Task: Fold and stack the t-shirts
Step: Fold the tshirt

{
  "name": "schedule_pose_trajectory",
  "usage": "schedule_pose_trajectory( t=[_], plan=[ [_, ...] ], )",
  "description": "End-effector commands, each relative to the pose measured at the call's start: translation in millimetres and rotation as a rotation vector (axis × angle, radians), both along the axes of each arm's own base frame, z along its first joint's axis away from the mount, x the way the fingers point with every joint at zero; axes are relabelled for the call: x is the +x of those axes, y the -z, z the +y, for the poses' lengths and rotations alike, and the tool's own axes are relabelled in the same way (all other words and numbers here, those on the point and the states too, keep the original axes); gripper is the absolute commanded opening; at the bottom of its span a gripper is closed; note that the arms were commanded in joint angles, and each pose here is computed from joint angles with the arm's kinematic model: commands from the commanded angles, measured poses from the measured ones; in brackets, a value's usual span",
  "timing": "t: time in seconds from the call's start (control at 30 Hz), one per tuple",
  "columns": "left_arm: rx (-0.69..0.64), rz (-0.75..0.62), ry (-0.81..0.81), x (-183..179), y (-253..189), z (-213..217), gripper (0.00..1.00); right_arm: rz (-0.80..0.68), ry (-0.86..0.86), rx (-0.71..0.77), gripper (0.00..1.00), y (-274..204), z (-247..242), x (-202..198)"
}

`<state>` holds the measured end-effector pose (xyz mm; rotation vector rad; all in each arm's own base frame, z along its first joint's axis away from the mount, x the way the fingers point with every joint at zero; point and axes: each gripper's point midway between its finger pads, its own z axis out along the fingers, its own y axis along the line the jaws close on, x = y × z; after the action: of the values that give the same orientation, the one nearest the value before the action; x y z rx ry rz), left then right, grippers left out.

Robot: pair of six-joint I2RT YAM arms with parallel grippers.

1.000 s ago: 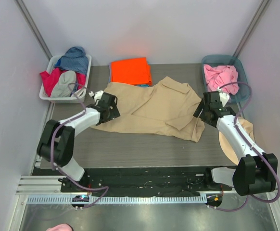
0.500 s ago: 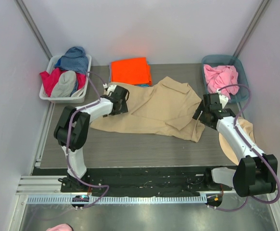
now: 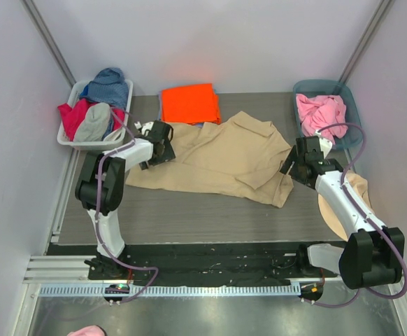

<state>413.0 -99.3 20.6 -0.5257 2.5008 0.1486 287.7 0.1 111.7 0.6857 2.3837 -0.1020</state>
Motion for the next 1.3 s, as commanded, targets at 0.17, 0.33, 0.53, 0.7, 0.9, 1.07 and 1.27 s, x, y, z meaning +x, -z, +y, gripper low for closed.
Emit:
schedule_pose_trajectory(
  t=[0.17, 0.33, 0.53, 0.7, 0.9, 1.07, 1.27],
  plan=[
    [0.037, 0.109, -0.091, -33.5, 16.0, 38.3, 0.9, 0.01, -0.043, 0.023, 0.83, 0.4, 7.0, -0.6],
    [0.052, 0.1, -0.093, -37.4, 12.0, 42.5, 0.9, 0.061, -0.075, 0.058, 0.83, 7.8, 14.3, -13.9],
    [0.057, 0.101, -0.098, -37.9, 10.9, 44.7, 0.9, 0.07, -0.088, 0.143, 0.82, 10.9, 30.1, -38.6],
    [0.056, 0.098, -0.113, -38.3, 9.3, 50.4, 0.9, 0.076, -0.124, 0.213, 0.8, 13.1, 52.6, -53.5],
    [0.038, 0.094, -0.112, -37.1, 9.5, 48.2, 0.9, 0.116, -0.187, 0.164, 0.8, 27.3, 80.4, -62.2],
    [0.034, 0.097, -0.111, -36.9, 11.1, 48.0, 0.91, 0.148, -0.204, 0.08, 0.72, 41.1, 83.6, -62.7],
    [0.031, 0.094, -0.111, -35.9, 11.2, 46.8, 0.9, 0.162, -0.194, 0.055, 0.54, 53.7, 79.6, -62.9]
  ],
)
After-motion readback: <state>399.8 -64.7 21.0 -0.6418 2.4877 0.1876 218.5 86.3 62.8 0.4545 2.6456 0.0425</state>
